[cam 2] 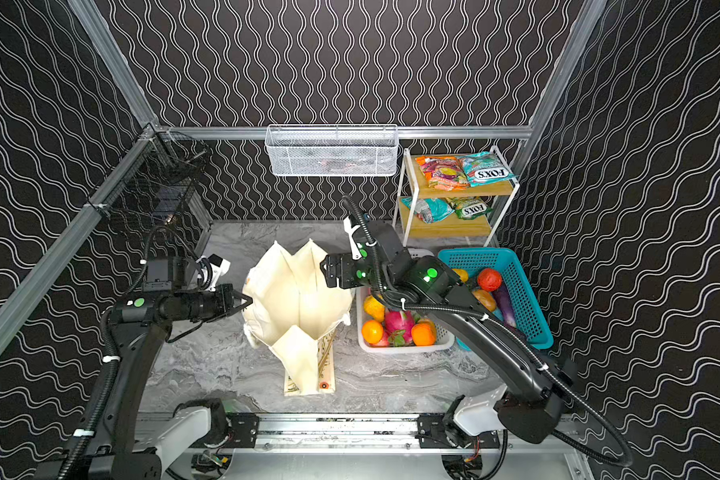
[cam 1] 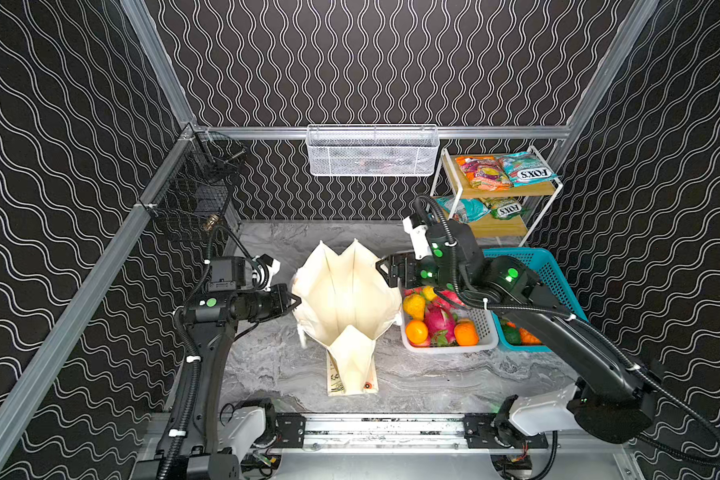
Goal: Place the food into the grocery bag and tie it
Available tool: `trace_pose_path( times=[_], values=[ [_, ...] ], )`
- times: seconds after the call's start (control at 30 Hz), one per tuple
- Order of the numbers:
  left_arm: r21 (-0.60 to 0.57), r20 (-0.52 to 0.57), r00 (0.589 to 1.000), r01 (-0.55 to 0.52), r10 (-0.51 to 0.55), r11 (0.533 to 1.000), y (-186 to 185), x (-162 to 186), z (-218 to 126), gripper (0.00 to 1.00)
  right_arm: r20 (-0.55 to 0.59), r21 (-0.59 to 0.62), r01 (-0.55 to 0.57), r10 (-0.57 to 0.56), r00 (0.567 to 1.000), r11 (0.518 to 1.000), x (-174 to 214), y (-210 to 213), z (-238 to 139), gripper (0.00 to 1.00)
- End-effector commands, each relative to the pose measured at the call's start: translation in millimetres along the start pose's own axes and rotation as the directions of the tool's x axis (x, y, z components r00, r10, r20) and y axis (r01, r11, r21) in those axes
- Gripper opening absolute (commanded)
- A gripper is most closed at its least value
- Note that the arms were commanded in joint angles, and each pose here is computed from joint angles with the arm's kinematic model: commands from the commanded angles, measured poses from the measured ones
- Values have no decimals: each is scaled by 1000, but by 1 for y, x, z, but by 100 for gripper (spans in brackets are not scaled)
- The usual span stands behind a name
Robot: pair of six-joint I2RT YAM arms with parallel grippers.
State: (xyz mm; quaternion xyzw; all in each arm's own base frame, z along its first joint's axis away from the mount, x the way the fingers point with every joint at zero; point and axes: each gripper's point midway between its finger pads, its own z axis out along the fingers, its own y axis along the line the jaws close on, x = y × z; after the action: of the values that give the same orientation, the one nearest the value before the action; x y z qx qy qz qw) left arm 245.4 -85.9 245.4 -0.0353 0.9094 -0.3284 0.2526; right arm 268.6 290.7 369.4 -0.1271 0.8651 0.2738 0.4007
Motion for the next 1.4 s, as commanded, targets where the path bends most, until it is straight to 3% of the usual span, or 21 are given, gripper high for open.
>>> trace_pose_path(
  times=[0.0, 0.17, 0.47, 0.97, 1.37],
  values=[
    [15, -1, 1000, -13, 13, 1000, -4, 1, -2, 0, 83, 146, -69, 58, 995, 987, -5, -32, -18, 93],
    [24, 11, 1000, -13, 12, 1000, -5, 0, -2, 0, 95, 286, -168, 146, 985, 944, 24, -73, -33, 91],
    [15, 9, 1000, -19, 19, 1000, -5, -1, -3, 0, 88, 353, -274, 259, 962, 895, 84, -115, -51, 87],
    [4, -4, 1000, -18, 18, 1000, -2, 3, 1, 0, -154, 307, -321, 379, 912, 896, 177, -114, 11, 87],
    [6, -2, 1000, -23, 23, 1000, -3, 5, 0, 0, -203, 324, -303, 379, 903, 896, 196, -118, 38, 92]
  ],
)
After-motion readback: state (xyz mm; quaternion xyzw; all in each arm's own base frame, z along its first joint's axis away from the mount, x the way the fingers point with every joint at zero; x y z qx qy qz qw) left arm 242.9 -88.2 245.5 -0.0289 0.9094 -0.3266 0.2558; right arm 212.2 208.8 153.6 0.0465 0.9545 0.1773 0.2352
